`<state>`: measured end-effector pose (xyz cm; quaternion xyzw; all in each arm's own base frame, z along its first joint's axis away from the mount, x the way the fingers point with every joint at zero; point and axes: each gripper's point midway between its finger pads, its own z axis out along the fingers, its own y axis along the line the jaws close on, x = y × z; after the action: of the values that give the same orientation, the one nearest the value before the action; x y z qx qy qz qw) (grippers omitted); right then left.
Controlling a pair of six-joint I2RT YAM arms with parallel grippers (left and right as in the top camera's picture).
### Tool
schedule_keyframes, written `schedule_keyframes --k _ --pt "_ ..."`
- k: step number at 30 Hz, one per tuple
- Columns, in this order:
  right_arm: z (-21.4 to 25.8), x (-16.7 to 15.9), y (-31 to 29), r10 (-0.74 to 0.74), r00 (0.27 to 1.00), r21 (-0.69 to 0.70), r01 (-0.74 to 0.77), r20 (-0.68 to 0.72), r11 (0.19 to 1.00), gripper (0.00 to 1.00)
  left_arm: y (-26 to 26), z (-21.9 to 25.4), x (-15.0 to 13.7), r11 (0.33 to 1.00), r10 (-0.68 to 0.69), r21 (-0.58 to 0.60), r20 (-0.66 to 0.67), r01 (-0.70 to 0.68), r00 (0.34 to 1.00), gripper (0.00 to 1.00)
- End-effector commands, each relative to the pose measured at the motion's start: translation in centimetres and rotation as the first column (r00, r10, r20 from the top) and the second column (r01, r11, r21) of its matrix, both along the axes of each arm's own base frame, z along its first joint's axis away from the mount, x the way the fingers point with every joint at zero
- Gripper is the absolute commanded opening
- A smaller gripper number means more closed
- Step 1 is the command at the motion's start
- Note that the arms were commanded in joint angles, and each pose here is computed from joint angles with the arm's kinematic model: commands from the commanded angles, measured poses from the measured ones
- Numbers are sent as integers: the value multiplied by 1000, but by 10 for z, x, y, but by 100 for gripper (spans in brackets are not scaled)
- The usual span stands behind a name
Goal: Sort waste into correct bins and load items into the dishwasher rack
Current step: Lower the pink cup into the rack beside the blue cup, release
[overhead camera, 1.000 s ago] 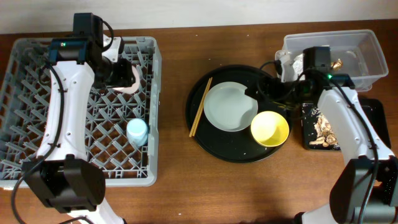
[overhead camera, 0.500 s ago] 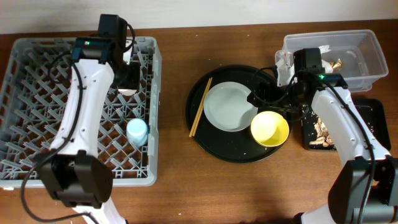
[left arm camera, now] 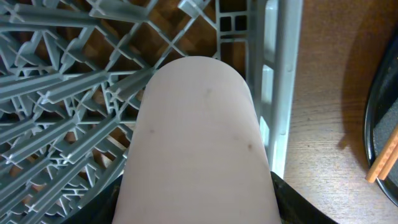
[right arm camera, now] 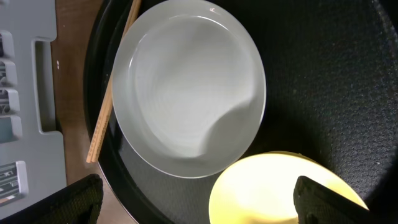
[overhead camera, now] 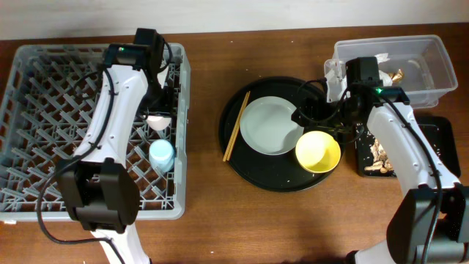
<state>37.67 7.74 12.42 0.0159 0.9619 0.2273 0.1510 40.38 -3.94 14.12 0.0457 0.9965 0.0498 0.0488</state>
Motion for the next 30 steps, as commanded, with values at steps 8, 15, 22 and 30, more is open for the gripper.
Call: schedule_keyframes --k 8,15,22,30 --pt "-1 -1 1 13 1000 -15 -13 -2 1000 99 0 -26 -22 1000 4 8 -94 -4 996 26" --pt "-1 -1 1 13 1000 -15 -13 -3 1000 98 0 -28 -21 1000 4 7 -91 -4 996 59" --pt "-1 -1 1 13 1000 -15 -13 -3 1000 98 0 -28 -21 1000 5 7 -91 -4 996 81" --pt "-2 -2 1 13 1000 -15 -13 -6 1000 98 1 -22 -25 1000 5 13 -106 -4 994 50"
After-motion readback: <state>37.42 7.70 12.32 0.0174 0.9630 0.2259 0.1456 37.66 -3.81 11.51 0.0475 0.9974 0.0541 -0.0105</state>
